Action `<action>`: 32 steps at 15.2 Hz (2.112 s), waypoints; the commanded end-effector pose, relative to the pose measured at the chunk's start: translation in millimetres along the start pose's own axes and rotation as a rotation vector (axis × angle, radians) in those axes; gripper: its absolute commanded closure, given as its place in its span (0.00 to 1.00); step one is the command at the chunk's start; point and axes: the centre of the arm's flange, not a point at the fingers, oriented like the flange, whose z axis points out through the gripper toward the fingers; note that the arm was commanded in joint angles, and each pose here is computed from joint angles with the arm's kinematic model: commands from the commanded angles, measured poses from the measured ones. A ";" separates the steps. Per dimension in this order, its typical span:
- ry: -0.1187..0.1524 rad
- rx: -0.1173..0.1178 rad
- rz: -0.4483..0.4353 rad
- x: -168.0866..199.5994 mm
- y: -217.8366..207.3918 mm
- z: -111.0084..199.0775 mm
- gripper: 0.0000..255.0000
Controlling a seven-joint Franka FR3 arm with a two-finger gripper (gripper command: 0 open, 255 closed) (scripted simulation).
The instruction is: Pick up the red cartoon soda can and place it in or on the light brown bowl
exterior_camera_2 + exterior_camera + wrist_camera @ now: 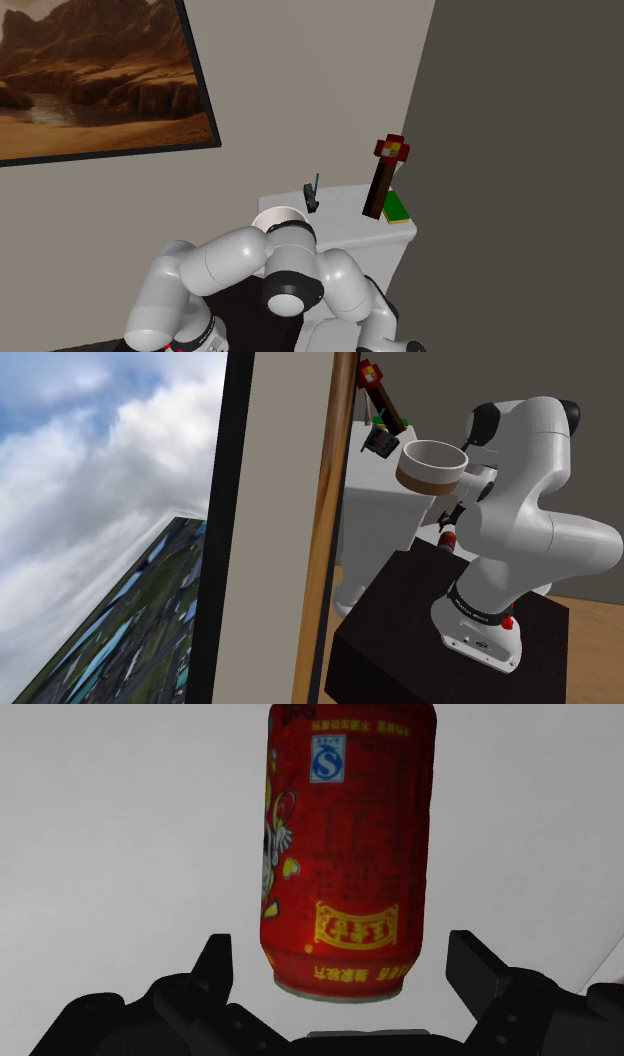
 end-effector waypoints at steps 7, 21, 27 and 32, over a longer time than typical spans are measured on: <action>0.000 0.000 0.000 -0.2 -0.2 0.1 1.00; 0.000 0.000 0.000 -12.8 -2.3 -56.6 1.00; 0.000 0.000 0.000 -19.7 -3.6 -87.5 1.00; 0.000 0.000 0.000 -25.5 -4.7 -113.2 1.00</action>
